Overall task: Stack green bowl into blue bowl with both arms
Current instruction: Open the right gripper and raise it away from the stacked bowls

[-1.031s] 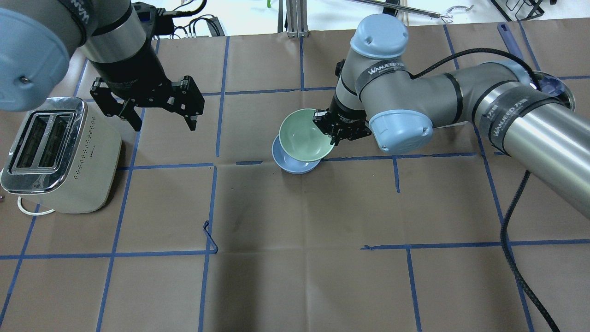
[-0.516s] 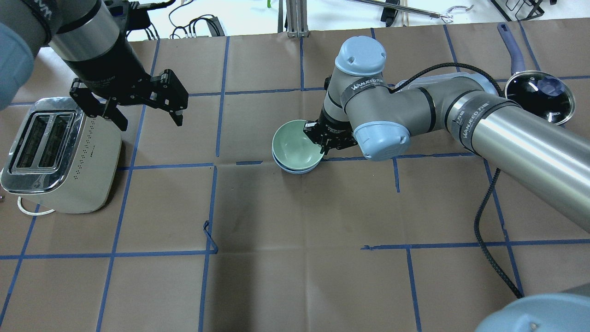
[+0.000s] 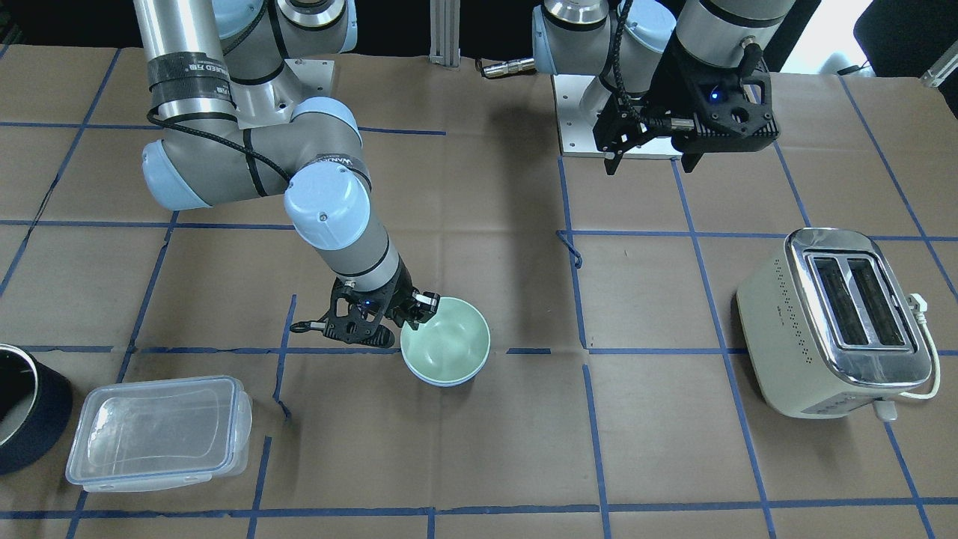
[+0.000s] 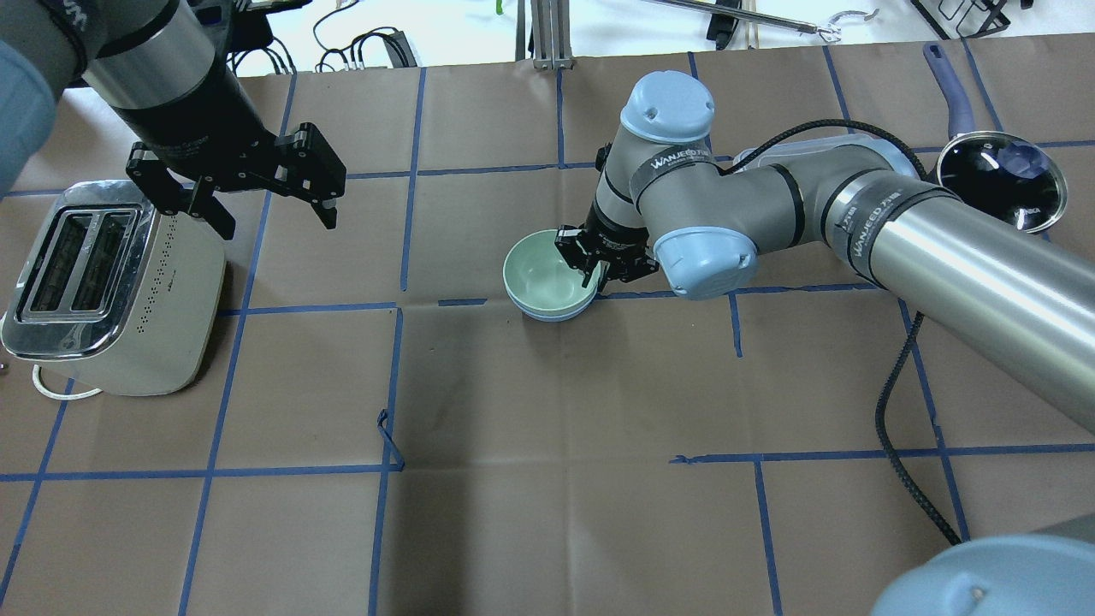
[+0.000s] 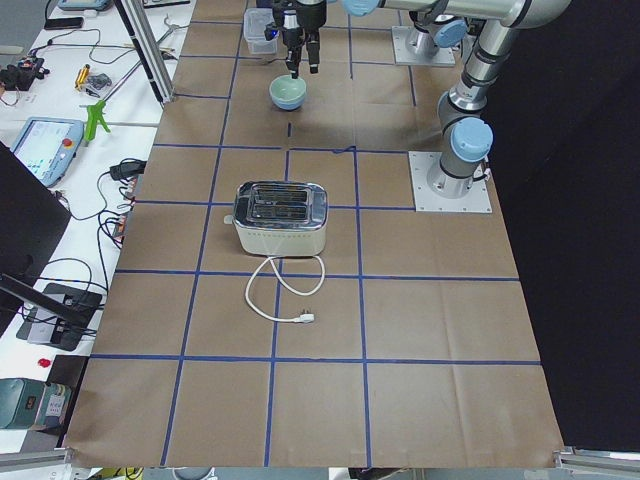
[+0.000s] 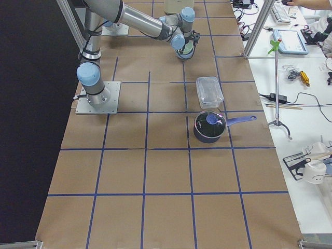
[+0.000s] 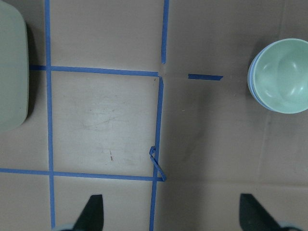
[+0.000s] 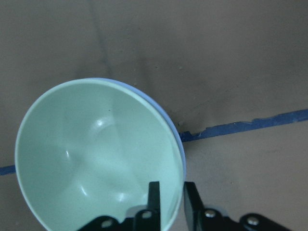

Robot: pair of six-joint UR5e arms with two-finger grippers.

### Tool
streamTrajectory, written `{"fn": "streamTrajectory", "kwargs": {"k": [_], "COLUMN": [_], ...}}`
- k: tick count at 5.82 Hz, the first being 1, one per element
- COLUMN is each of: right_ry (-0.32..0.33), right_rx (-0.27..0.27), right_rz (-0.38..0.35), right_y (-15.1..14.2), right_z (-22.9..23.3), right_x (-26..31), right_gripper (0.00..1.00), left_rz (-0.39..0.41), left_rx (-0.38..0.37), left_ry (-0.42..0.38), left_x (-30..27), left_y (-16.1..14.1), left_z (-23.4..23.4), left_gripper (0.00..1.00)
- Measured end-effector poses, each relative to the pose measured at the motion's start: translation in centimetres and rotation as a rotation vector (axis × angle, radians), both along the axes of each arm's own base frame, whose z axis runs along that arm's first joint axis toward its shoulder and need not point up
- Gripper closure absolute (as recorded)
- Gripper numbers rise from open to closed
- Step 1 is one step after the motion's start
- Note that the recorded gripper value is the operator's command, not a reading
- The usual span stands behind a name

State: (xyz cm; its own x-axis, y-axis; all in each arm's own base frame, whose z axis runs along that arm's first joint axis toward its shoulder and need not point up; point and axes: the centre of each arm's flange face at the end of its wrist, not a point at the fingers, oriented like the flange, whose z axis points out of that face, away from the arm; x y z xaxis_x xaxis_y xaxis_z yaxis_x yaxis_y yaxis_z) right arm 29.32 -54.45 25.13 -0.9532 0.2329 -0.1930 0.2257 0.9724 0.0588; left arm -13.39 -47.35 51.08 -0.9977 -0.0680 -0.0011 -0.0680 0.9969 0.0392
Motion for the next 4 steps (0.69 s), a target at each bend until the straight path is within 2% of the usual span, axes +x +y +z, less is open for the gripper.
{"fn": "streamTrajectory", "kwargs": {"k": [2, 4], "right_ry": [0.007, 0.044], "right_rx": [-0.004, 0.050], "right_rz": [0.000, 0.044], "right_y": [-2.3, -3.9], "right_z": [5.0, 12.8], "right_x": [-0.6, -5.7], "right_gripper": [0.00, 0.00], "left_rz": [-0.004, -0.006], "left_rx": [-0.002, -0.005], "left_ry": [-0.005, -0.003], "left_x": [0.1, 0.1], "left_y": [0.0, -0.3], "left_z": [0.0, -0.1], "left_gripper": [0.02, 0.02]}}
